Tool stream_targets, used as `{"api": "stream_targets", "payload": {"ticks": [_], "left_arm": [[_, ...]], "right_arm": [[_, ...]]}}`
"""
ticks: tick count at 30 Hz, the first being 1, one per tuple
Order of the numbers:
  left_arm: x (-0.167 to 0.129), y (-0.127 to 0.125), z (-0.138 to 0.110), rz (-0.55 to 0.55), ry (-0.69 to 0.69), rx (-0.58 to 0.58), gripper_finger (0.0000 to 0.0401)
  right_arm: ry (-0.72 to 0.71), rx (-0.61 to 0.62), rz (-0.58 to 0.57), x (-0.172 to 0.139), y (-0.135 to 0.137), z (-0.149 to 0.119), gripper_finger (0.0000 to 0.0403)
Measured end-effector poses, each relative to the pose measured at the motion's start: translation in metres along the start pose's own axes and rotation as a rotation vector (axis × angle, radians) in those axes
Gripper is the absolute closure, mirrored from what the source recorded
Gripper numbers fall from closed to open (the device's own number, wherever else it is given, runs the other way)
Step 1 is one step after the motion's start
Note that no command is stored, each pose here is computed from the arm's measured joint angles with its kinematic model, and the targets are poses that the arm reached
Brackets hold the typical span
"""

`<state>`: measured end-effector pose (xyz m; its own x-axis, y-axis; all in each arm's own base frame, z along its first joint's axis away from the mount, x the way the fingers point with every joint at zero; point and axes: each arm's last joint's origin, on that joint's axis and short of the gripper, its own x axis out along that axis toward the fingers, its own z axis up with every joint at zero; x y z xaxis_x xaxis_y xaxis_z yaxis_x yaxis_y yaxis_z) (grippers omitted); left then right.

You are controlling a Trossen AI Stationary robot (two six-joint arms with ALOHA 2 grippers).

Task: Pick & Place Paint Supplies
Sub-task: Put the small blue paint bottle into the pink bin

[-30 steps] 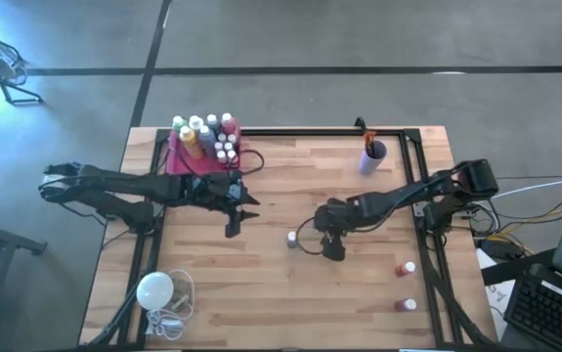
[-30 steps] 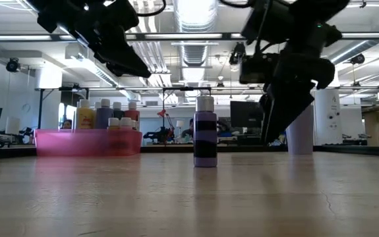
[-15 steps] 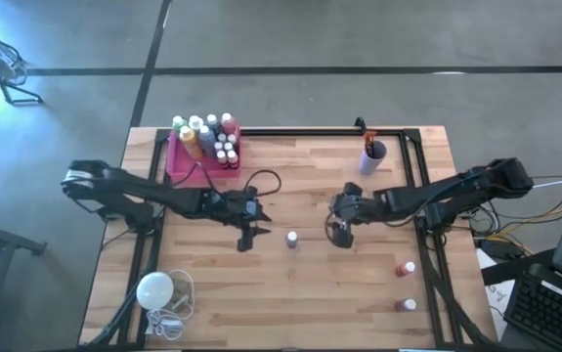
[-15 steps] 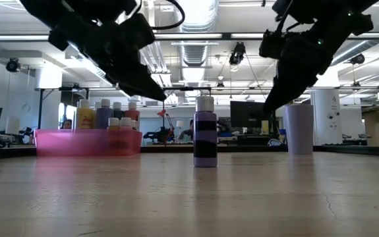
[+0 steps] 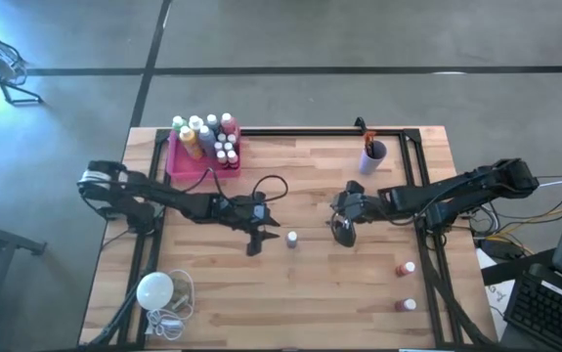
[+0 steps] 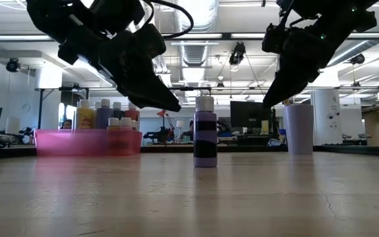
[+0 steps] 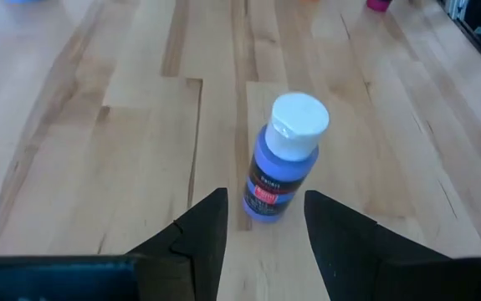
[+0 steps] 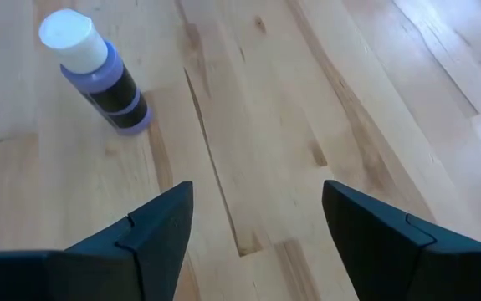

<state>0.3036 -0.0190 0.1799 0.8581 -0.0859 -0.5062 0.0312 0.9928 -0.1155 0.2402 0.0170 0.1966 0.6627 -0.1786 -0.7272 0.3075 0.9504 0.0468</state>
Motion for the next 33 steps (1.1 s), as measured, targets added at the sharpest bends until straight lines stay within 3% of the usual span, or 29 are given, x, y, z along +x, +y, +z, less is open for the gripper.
{"api": "stream_targets", "payload": {"ticks": [16, 33], "left_arm": [[0.005, -0.006, 0.005, -0.022, -0.077, 0.024, 0.0236], [0.014, -0.006, 0.002, -0.028, -0.110, 0.029, 0.0236]], "right_arm": [[0.003, -0.007, -0.002, 0.000, 0.000, -0.001, 0.0178], [-0.002, -0.009, -0.013, 0.000, -0.001, -0.001, 0.0137]]}}
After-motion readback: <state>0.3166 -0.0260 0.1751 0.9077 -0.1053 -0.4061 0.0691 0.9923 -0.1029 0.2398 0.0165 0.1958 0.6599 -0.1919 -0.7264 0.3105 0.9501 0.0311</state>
